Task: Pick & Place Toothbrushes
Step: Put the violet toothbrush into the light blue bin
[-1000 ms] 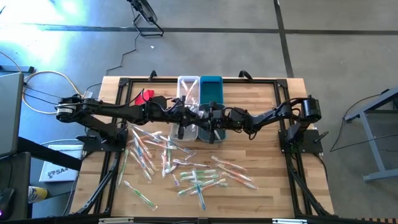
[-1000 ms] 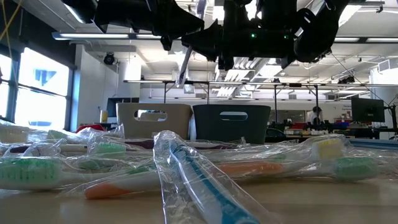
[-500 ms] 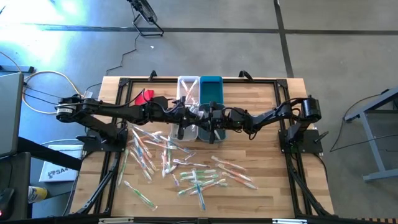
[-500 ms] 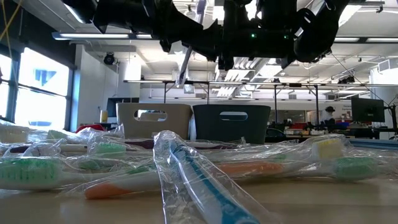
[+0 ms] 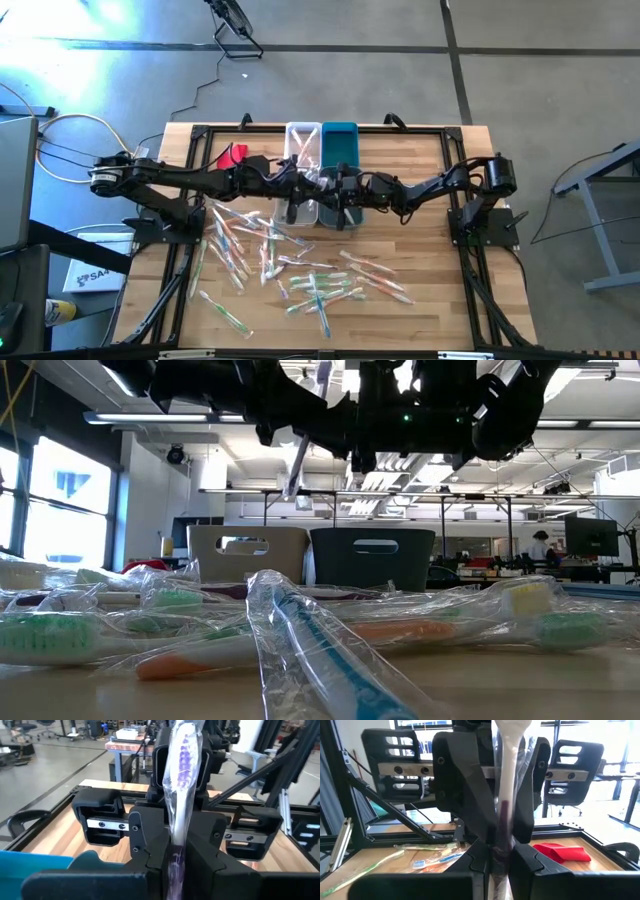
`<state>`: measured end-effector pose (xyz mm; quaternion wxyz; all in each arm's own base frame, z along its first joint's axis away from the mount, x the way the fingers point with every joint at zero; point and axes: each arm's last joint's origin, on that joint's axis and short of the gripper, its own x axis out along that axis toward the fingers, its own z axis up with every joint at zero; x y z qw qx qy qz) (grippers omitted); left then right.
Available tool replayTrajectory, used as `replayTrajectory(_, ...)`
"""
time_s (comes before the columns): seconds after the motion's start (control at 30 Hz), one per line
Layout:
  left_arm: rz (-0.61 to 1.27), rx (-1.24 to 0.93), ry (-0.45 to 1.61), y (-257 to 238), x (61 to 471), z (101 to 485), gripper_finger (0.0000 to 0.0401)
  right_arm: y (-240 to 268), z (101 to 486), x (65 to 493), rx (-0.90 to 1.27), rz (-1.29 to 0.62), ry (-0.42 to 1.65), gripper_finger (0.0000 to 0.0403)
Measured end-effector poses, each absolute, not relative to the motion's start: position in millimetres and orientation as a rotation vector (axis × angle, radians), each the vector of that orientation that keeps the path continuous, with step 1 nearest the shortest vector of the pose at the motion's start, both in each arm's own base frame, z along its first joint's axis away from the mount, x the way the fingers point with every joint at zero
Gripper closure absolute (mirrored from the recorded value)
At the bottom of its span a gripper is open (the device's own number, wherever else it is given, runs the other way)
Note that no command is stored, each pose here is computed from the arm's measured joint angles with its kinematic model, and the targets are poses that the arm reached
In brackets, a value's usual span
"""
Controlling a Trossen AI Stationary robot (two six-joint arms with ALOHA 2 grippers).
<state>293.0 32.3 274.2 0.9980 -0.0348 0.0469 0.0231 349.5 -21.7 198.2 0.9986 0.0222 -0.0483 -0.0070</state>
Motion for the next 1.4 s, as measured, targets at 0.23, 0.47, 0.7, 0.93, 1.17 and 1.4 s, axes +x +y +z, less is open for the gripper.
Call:
replayTrajectory(0.23, 0.054, -0.092, 0.086, 33, 297, 271, 0.0292, -22, 199, 349, 0.050, -0.012, -0.101, 0.0367)
replayTrajectory(0.47, 0.056, -0.093, 0.102, 33, 297, 269, 0.0242, -21, 199, 349, 0.050, -0.011, -0.101, 0.0367)
replayTrajectory(0.7, 0.056, -0.093, 0.102, 33, 297, 269, 0.0239, -21, 199, 349, 0.050, -0.011, -0.100, 0.0365)
replayTrajectory(0.93, 0.055, -0.092, 0.102, 33, 297, 269, 0.0239, -21, 199, 349, 0.050, -0.011, -0.101, 0.0365)
replayTrajectory(1.17, 0.056, -0.093, 0.109, 33, 296, 270, 0.0239, -22, 198, 349, 0.051, -0.011, -0.097, 0.0369)
replayTrajectory(1.4, 0.064, -0.073, 0.198, 30, 268, 285, 0.0239, -24, 195, 350, 0.056, -0.103, -0.063, 0.0367)
